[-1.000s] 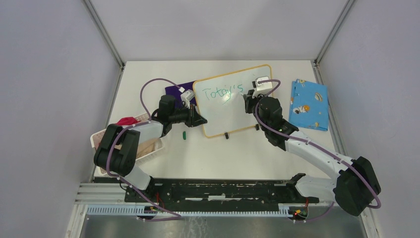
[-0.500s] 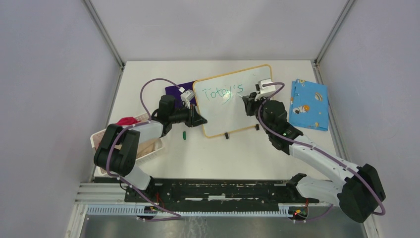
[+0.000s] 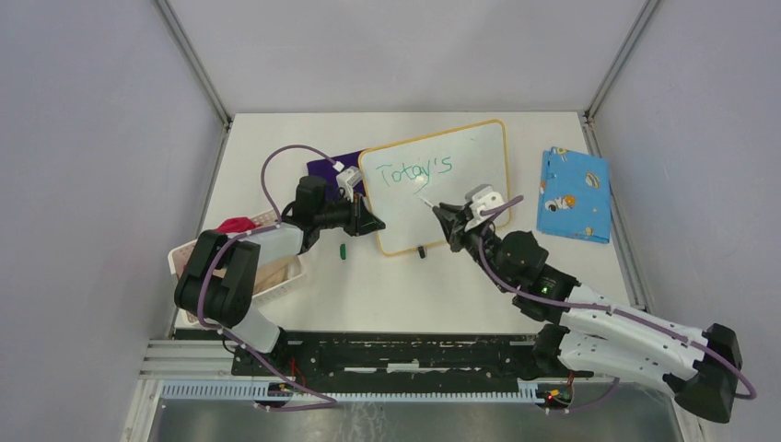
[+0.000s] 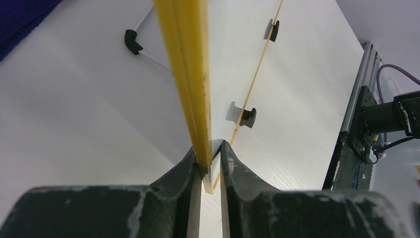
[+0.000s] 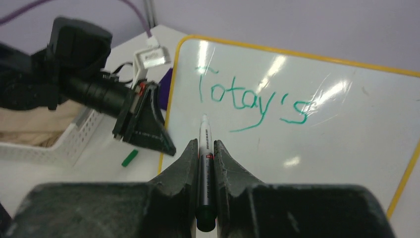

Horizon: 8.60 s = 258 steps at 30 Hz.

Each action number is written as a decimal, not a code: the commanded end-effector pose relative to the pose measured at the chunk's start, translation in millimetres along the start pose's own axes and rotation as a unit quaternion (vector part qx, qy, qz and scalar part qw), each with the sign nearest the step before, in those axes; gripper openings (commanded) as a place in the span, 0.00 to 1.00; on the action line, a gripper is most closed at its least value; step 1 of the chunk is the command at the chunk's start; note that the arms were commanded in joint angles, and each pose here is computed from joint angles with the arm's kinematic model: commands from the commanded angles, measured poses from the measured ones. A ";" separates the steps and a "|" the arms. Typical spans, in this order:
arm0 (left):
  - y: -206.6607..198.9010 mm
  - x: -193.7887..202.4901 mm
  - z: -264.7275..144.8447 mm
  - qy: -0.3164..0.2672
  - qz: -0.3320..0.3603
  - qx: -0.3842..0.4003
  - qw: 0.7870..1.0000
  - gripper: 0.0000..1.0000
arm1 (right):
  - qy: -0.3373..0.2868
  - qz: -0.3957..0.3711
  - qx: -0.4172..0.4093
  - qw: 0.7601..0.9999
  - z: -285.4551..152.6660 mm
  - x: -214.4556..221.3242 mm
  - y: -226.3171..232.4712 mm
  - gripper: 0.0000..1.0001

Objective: Write a sentence on the whiteboard

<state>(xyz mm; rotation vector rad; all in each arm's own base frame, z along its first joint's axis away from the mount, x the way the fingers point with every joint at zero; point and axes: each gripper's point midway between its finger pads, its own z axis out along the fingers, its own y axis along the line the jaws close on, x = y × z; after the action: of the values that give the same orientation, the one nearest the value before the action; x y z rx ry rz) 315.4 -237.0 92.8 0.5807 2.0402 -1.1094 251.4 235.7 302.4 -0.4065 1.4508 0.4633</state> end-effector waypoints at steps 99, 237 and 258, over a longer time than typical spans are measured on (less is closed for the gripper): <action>24.0 3.2 2.3 0.008 0.031 -0.051 0.998 0.02 | 0.119 -0.034 0.032 0.992 48.8 135.6 32.7 0.00; 22.9 4.1 3.2 0.013 0.036 -0.052 0.998 0.02 | 0.092 0.009 0.029 0.995 34.5 112.5 7.3 0.00; 21.6 2.6 3.0 0.012 0.038 -0.051 0.998 0.02 | 0.098 -0.004 0.032 0.995 52.9 109.1 9.9 0.00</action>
<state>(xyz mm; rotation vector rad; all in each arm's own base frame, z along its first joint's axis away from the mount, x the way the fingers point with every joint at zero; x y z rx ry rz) 314.4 -238.4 92.4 0.5907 2.0492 -1.1073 288.0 273.3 172.7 -0.4620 1.7093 0.3657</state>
